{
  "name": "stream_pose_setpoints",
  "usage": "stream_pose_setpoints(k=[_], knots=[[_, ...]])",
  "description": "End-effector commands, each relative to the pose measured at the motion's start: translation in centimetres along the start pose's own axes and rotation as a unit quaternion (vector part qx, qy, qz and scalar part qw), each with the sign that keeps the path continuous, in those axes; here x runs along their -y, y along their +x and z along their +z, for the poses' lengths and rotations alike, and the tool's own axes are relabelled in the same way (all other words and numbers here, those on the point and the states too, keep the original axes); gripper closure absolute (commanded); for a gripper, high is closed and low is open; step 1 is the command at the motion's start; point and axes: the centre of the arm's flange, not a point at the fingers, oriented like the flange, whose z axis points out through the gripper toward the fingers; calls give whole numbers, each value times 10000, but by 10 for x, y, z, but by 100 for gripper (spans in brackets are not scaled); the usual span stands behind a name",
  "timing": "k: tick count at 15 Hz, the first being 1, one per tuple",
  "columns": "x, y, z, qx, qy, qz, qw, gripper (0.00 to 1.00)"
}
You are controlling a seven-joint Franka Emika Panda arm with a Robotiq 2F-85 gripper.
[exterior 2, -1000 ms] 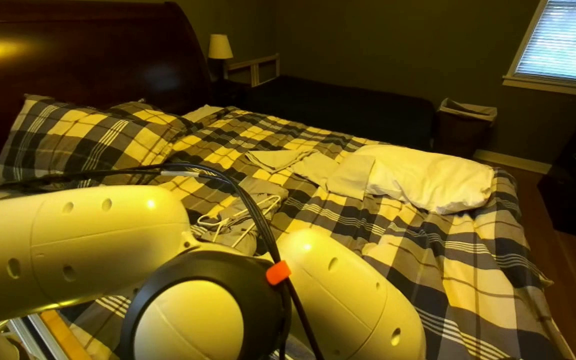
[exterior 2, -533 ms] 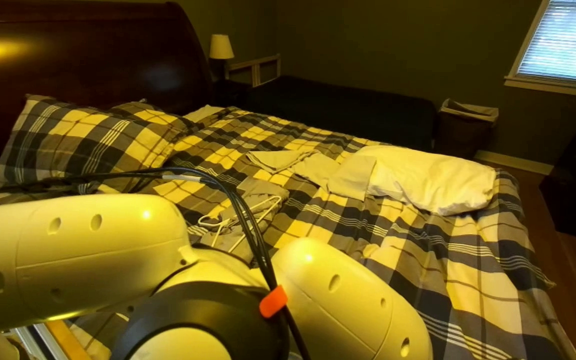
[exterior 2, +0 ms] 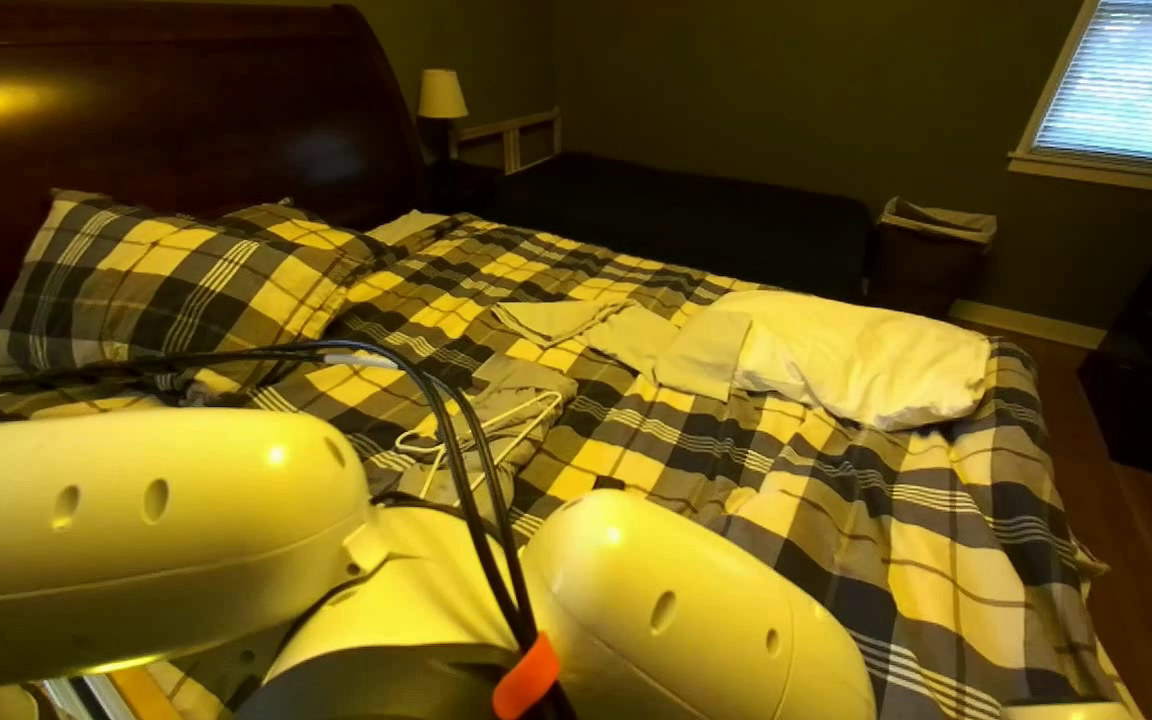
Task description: Cover the bed with the bed sheet
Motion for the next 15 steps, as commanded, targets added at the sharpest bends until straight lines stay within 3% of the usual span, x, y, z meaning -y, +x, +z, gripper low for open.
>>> stream_pose_setpoints(k=[1, 3, 8, 12, 15], knots=[[48, 1, -29, 345, -400, 309, 9981, 13], [61, 13, -57, 649, -612, 338, 9954, 1], [63, 15, -94, 1311, -1334, -599, 9805, 0], [49, 6, -130, 1951, -1829, -1120, 9570, 0], [42, 8, -180, 2653, -1915, -1387, 9347, 0]])
